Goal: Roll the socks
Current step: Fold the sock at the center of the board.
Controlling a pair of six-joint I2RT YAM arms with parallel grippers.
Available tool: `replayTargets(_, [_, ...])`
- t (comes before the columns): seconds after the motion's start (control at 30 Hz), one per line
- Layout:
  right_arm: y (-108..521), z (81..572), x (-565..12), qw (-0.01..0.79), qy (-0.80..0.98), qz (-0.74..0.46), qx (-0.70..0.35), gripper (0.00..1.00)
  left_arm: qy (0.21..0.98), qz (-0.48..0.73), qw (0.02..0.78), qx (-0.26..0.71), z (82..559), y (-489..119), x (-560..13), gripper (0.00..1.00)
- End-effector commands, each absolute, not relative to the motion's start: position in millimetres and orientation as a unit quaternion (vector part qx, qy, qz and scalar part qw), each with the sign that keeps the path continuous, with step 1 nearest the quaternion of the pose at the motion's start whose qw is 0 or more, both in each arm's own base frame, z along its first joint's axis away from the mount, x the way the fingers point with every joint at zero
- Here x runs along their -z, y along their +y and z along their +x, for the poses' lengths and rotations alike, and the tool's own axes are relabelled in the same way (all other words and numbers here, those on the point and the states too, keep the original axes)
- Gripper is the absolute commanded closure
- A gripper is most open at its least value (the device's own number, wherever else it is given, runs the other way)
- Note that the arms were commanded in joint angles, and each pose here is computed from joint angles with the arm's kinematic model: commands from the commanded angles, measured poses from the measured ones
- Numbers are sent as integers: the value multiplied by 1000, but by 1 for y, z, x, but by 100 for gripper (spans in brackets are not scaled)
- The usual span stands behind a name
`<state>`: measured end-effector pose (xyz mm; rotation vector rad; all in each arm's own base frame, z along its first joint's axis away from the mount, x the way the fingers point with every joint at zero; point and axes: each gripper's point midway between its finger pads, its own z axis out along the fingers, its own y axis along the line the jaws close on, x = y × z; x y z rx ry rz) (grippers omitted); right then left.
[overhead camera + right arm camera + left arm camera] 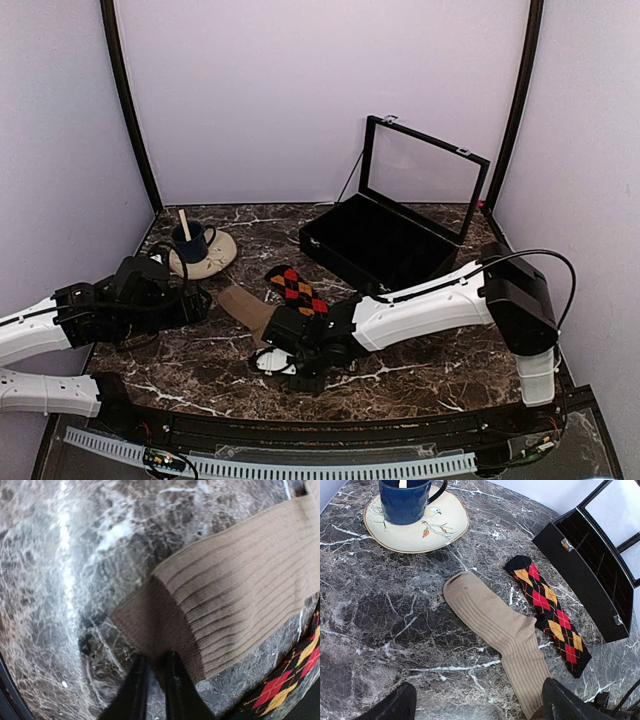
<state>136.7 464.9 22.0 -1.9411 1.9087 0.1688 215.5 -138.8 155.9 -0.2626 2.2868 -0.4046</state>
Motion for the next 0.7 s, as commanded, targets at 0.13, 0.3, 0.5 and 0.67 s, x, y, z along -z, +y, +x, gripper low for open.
replayTargets(0.13, [452,128,-12,157,700,-693,-71,100,895,-115,400,161,216,-135,-155,10])
replayTargets(0.3, [457,120,-25,143,714,-679,-98,100,894,-114,402,162,215,-134,-157,10])
replayTargets(0.5, [458,101,-55,111,739,-649,-145,100,895,-110,402,158,213,-131,-154,10])
replayTargets(0.67, [439,80,-66,68,758,-630,-156,100,900,-104,395,155,211,-131,-147,10])
